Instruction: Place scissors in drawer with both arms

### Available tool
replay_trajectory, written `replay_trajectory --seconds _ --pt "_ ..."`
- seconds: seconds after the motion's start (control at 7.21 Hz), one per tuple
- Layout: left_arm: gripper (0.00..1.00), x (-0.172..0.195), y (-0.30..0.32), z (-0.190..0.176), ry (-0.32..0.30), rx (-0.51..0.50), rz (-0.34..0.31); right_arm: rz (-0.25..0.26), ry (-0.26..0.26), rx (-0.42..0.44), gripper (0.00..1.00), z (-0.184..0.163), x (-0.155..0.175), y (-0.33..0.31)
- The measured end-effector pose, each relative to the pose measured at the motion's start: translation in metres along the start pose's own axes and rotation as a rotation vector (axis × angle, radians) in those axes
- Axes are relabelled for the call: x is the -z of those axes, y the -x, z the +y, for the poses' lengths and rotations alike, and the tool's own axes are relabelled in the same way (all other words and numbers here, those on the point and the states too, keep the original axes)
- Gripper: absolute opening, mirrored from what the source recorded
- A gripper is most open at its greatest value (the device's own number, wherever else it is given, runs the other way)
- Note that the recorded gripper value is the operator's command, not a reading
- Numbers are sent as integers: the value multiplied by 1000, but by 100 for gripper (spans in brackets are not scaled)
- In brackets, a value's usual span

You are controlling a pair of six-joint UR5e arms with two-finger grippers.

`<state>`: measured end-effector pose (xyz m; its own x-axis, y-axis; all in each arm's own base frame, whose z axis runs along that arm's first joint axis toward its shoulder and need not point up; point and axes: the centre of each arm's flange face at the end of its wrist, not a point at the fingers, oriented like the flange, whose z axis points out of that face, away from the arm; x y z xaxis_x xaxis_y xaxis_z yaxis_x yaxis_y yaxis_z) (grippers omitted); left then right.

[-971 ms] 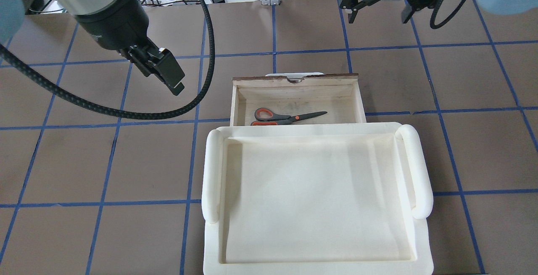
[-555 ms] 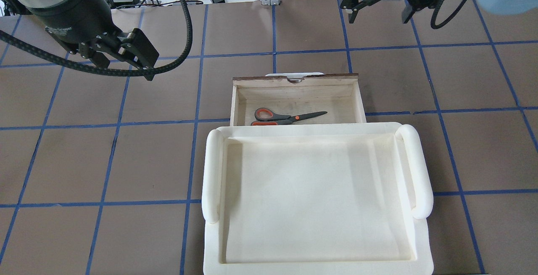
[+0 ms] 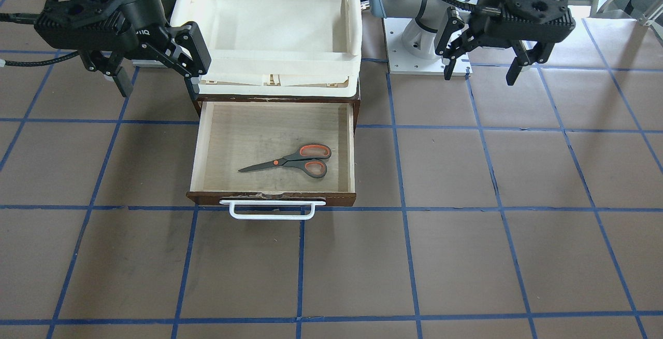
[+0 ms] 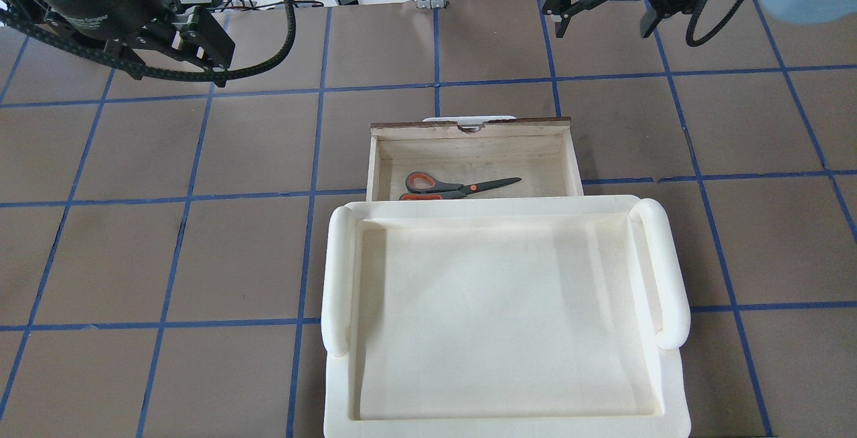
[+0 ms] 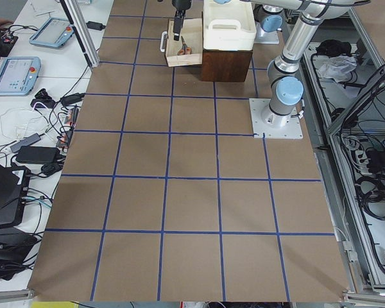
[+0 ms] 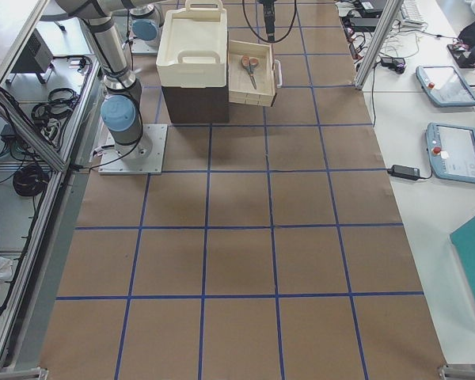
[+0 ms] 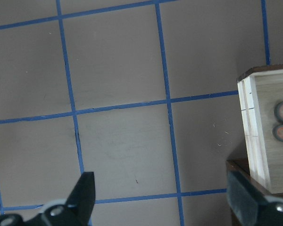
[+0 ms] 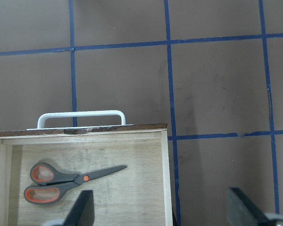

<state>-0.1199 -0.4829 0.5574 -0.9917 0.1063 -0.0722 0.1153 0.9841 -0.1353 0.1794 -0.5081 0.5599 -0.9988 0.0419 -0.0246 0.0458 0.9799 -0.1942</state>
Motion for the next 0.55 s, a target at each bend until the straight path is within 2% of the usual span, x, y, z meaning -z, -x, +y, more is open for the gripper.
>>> replay_trajectory --seconds 0.55 --pt "100 -9 1 -6 15 63 17 0 6 1 100 1 -2 1"
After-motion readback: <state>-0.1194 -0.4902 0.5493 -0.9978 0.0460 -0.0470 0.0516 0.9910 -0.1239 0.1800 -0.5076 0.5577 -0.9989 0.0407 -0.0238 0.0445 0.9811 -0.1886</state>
